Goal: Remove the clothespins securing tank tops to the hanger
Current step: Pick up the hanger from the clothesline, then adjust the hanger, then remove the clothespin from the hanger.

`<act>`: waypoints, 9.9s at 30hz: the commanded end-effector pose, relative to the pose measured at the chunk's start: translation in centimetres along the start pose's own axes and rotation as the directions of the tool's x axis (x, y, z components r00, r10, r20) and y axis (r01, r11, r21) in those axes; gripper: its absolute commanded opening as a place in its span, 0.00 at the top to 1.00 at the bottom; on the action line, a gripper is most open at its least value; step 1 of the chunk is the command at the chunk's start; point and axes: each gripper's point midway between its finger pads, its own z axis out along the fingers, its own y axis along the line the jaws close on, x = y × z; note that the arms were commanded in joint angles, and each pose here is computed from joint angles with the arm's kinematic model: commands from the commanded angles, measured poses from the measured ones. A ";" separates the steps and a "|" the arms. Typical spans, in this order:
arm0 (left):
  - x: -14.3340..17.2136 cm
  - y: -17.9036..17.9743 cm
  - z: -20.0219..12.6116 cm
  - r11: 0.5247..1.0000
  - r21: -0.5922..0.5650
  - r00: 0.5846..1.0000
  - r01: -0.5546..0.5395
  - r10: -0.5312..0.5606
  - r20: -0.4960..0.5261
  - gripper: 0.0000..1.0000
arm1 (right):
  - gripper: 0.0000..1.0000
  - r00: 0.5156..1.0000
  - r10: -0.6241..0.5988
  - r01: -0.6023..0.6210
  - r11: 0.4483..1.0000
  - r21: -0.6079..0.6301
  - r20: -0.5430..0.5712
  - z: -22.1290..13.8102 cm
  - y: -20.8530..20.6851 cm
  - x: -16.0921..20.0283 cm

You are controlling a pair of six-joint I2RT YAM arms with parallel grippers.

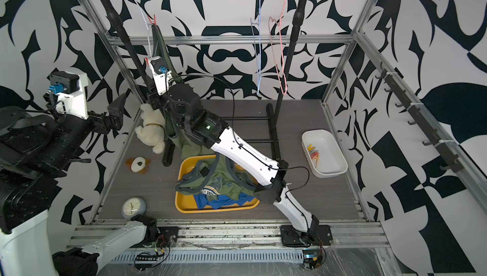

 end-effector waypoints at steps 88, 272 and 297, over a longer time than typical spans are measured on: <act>-0.3 0.7 1.2 1.000 -0.021 1.000 -0.008 0.008 -0.009 0.06 | 1.00 0.989 -0.062 0.081 0.987 -0.138 0.137 -13.0 -6.5 -17.8; 3.4 -12.3 -1.8 0.682 0.708 0.982 0.184 -0.104 -0.155 1.00 | 0.37 0.915 0.034 -0.295 0.735 -0.611 -0.401 -25.3 -6.4 0.4; 1.7 -12.6 0.5 0.630 0.741 0.972 0.233 -0.173 -0.159 1.00 | 0.33 0.898 0.085 -0.376 0.657 -0.654 -0.431 -24.9 -5.6 1.5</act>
